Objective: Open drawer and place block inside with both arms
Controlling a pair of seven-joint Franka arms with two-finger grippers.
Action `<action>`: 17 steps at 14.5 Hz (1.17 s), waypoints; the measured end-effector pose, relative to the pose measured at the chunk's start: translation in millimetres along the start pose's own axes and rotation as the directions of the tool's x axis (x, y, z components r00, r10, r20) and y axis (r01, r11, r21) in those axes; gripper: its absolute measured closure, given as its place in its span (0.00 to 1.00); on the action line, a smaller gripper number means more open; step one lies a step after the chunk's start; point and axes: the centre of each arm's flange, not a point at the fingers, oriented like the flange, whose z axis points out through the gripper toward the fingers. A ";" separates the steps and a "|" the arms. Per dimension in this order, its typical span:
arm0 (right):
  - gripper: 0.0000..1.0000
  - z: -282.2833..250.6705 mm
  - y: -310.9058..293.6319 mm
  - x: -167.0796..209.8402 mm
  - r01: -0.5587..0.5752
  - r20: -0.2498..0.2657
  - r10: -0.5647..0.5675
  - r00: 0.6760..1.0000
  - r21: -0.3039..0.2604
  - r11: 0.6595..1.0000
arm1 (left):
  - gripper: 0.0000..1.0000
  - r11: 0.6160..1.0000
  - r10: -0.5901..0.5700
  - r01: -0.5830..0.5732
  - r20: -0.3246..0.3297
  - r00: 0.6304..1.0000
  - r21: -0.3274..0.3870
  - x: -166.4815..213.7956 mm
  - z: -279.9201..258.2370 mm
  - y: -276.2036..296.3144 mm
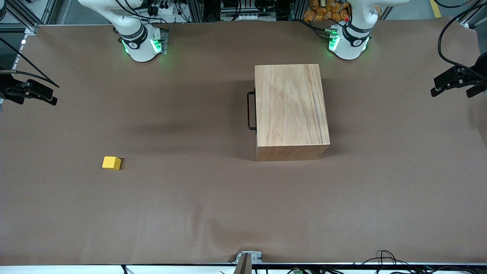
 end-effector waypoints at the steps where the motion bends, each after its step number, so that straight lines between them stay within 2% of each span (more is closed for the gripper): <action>1: 0.00 0.0 0.0 0.0 0.000 0.000 0.000 1.000 0.000 1.000 | 0.00 1.000 0.001 -0.001 0.000 1.000 0.000 0.0 0.0 0.5; 9: 0.00 -1.6 3.1 0.2 -0.004 -0.006 0.004 1.000 -0.002 1.000 | 0.00 1.000 0.027 -0.027 0.009 1.000 0.000 2.7 4.5 17.4; 14: 0.00 -2.5 13.3 0.6 -0.019 -0.012 0.019 1.000 -0.001 1.000 | 0.00 0.998 0.067 -0.067 0.042 0.997 0.013 3.3 24.3 127.6; 17: 0.00 -2.7 13.3 0.6 -0.017 -0.013 0.017 1.000 -0.001 1.000 | 0.00 0.997 0.078 -0.079 0.063 0.995 0.015 4.4 38.9 172.4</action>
